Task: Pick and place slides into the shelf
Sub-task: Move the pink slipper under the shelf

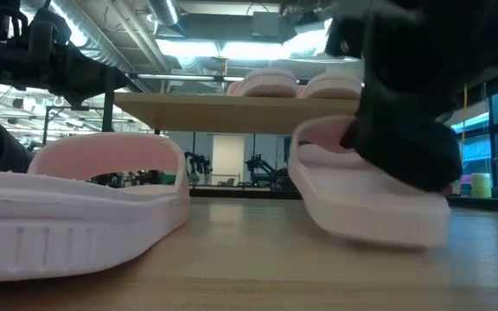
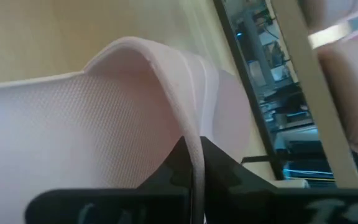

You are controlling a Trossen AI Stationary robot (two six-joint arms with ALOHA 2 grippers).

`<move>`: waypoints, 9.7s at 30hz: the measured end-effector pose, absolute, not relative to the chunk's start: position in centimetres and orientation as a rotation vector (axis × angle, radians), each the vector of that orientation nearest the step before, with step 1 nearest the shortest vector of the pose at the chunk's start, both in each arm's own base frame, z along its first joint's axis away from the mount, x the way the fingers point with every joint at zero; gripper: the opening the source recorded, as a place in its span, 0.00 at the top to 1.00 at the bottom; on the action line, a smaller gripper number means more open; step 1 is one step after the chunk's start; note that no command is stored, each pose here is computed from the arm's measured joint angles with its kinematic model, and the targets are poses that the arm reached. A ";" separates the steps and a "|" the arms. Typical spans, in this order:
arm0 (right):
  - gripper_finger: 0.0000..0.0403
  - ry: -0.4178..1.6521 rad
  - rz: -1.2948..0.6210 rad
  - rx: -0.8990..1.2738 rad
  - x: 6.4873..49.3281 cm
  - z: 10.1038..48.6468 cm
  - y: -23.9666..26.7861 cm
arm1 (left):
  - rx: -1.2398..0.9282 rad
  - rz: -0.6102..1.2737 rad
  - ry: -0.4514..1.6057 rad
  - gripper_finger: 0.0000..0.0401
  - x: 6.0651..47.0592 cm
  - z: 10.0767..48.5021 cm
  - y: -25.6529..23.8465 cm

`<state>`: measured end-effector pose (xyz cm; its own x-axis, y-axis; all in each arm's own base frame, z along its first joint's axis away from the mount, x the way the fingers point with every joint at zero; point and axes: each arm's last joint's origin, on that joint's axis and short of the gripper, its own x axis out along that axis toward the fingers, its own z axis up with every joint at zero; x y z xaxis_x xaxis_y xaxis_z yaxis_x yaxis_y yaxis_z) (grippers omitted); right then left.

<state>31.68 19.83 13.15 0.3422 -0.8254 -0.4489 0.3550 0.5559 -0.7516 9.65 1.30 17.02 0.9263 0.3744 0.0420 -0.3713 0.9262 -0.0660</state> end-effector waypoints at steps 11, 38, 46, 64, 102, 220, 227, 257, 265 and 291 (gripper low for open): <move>0.97 0.973 -0.824 -0.635 29.9 11.1 18.4 | -0.056 0.383 -0.054 0.65 9.6 17.0 1.3; 0.94 1.169 -0.715 -0.676 30.4 13.0 15.6 | -0.056 0.383 -0.054 0.65 9.6 17.0 1.3; 0.78 1.160 -0.733 -0.670 29.5 11.9 15.2 | -0.056 0.383 -0.054 0.65 9.6 17.0 1.3; 0.55 1.161 -0.687 -0.647 30.8 13.1 16.1 | -0.055 0.383 -0.053 0.65 9.6 17.0 1.3; 0.55 1.147 -0.466 -0.409 32.5 20.1 21.7 | -0.056 0.383 -0.054 0.65 9.6 17.0 1.3; 0.55 0.839 0.156 0.327 24.5 16.2 14.0 | -0.046 0.383 -0.036 0.65 9.8 16.9 1.3; 0.55 0.846 0.102 0.306 24.7 15.5 13.8 | -0.045 0.384 -0.035 0.65 9.8 16.9 1.3; 0.55 1.009 -0.140 0.080 27.6 13.9 14.8 | -0.044 0.384 -0.035 0.65 9.8 16.9 1.3; 0.55 1.044 -0.199 0.070 27.6 13.6 13.4 | -0.044 0.384 -0.035 0.65 9.8 16.9 1.3; 0.55 0.993 -0.278 0.071 27.5 14.2 14.2 | -0.045 0.384 -0.035 0.65 9.8 16.9 1.3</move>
